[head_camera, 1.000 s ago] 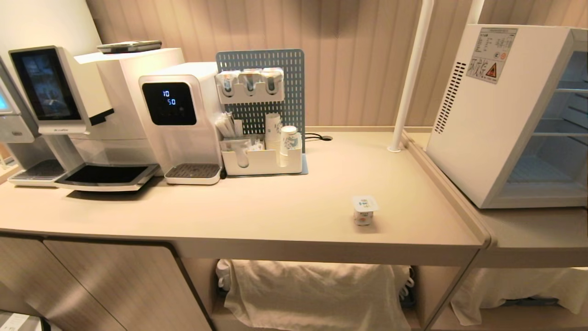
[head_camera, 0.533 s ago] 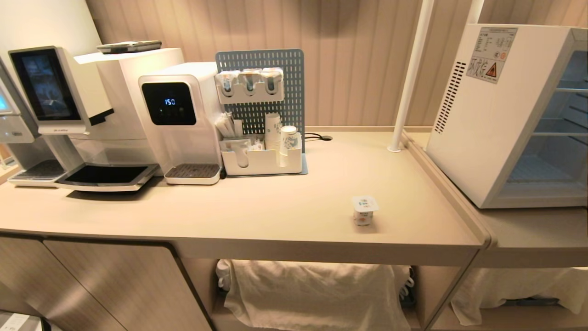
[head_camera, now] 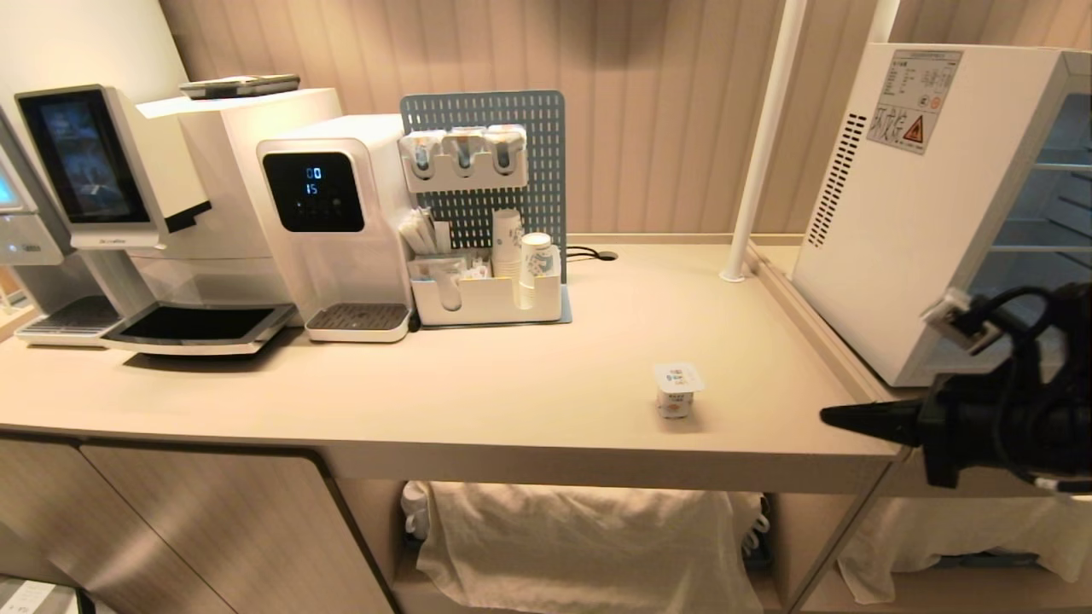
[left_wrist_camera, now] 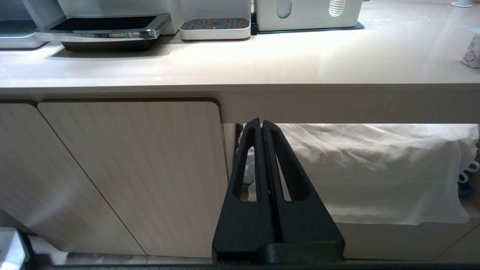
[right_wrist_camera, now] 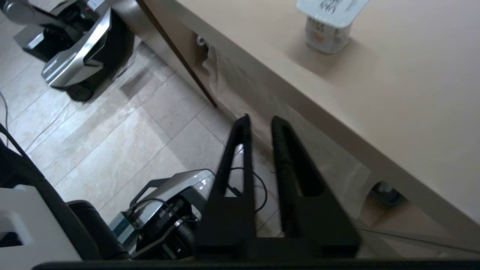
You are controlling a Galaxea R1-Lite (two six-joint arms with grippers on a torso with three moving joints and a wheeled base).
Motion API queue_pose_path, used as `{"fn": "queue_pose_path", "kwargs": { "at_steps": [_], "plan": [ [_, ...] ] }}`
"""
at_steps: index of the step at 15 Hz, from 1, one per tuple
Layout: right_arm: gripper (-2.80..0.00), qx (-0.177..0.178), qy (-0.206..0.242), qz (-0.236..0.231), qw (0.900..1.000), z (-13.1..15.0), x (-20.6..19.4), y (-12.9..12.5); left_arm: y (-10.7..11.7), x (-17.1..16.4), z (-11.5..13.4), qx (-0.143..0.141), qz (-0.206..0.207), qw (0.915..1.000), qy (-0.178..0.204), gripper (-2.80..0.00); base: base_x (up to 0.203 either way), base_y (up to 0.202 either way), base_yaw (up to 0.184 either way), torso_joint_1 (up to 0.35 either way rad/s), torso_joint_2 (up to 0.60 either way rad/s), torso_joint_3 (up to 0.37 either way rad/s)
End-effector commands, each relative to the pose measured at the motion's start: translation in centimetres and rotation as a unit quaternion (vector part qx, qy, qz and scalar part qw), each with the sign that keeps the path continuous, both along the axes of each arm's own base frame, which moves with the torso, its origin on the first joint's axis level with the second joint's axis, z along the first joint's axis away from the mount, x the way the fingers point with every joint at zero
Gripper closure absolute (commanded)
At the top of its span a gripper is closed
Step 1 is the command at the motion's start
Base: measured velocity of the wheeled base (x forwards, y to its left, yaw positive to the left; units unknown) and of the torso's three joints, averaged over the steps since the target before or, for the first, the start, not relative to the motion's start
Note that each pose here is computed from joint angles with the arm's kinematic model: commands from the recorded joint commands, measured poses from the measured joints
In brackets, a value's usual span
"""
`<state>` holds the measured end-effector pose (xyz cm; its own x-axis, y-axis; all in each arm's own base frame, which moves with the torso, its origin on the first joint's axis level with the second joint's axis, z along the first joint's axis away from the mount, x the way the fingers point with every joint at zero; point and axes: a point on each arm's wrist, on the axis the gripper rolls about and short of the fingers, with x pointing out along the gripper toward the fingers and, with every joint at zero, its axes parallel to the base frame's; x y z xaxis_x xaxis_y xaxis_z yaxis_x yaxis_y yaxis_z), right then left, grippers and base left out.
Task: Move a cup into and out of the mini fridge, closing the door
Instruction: Put the yoghurt in the freezer
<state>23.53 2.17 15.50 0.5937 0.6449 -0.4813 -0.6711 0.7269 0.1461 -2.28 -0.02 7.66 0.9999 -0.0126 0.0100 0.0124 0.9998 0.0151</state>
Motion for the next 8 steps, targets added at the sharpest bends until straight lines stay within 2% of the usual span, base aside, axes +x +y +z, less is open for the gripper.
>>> {"fn": "queue_pose_path", "kwargs": {
  "at_steps": [1,4,8],
  "plan": [
    [-2.80,-0.005,0.039,0.025,0.999,-7.5,4.4,0.9,0.0,0.0,0.0,-0.005,0.000,1.0000,0.000,0.00,0.000,0.000,0.000,0.000,0.00,0.000],
    [-2.80,-0.021,-0.035,0.041,0.998,-11.3,6.9,2.7,0.0,0.0,0.0,-0.007,0.001,1.0000,0.000,0.00,0.000,0.000,0.000,0.000,0.00,0.000],
    [-2.80,-0.053,-0.083,0.009,0.995,-13.9,9.3,3.8,0.0,0.0,0.0,-0.008,0.001,1.0000,0.000,0.00,0.000,0.000,0.000,0.000,0.00,0.000]
  ]
}}
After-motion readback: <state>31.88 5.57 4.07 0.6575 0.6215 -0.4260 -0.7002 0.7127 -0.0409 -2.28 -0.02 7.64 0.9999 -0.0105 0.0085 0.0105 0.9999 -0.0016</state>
